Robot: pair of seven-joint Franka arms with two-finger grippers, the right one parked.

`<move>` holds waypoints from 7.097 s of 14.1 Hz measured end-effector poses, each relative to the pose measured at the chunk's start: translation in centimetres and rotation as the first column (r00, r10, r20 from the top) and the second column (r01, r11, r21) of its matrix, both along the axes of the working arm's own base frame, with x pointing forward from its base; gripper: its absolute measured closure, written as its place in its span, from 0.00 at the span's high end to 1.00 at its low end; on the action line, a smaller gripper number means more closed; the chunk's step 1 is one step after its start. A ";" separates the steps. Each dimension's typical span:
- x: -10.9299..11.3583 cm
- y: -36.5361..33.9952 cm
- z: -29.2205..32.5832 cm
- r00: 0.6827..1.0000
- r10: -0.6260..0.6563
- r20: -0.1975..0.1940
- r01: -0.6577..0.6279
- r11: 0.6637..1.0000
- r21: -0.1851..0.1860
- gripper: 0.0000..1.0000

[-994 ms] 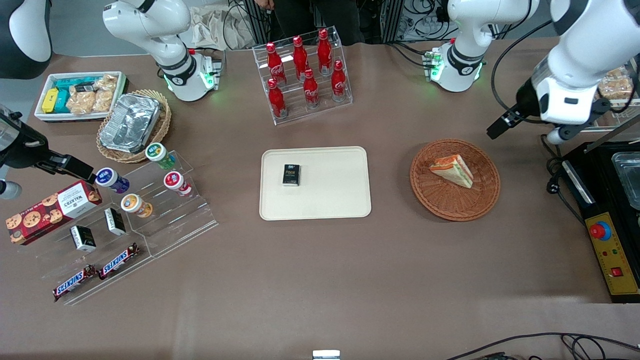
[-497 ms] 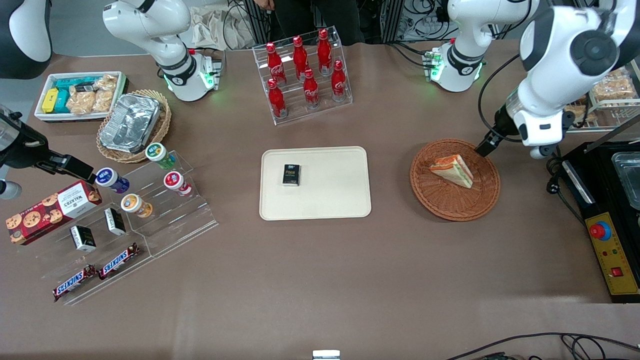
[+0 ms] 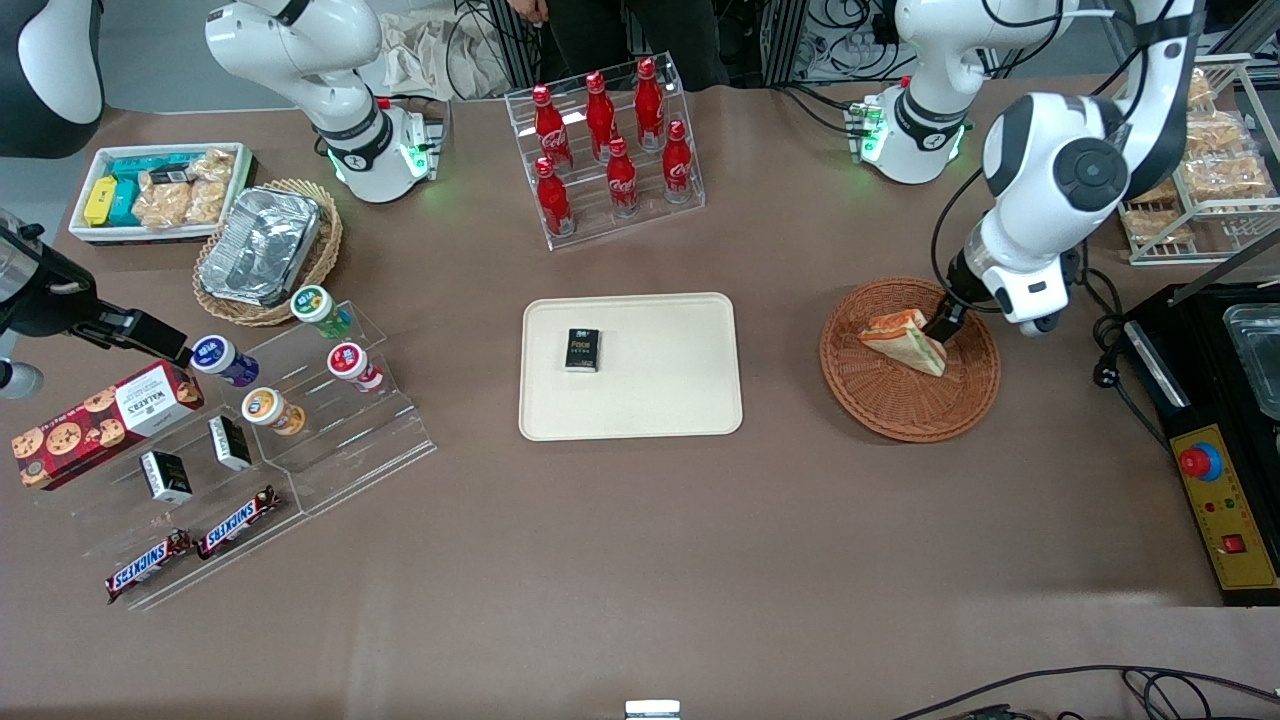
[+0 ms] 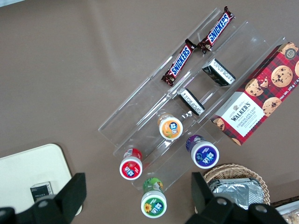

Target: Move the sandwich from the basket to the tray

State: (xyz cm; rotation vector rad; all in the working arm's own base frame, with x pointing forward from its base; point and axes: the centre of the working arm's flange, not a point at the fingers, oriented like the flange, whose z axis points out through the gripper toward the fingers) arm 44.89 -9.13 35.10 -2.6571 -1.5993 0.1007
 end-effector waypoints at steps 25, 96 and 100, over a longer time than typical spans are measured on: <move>-1.2 -1.1 -11.0 0.999 -0.022 0.028 0.022 1.000 0.022 0.38; 3.7 -16.6 15.2 0.493 -0.862 0.120 0.827 0.507 0.245 1.00; 2.9 -13.6 17.3 0.342 -0.936 0.078 0.921 0.351 0.171 1.00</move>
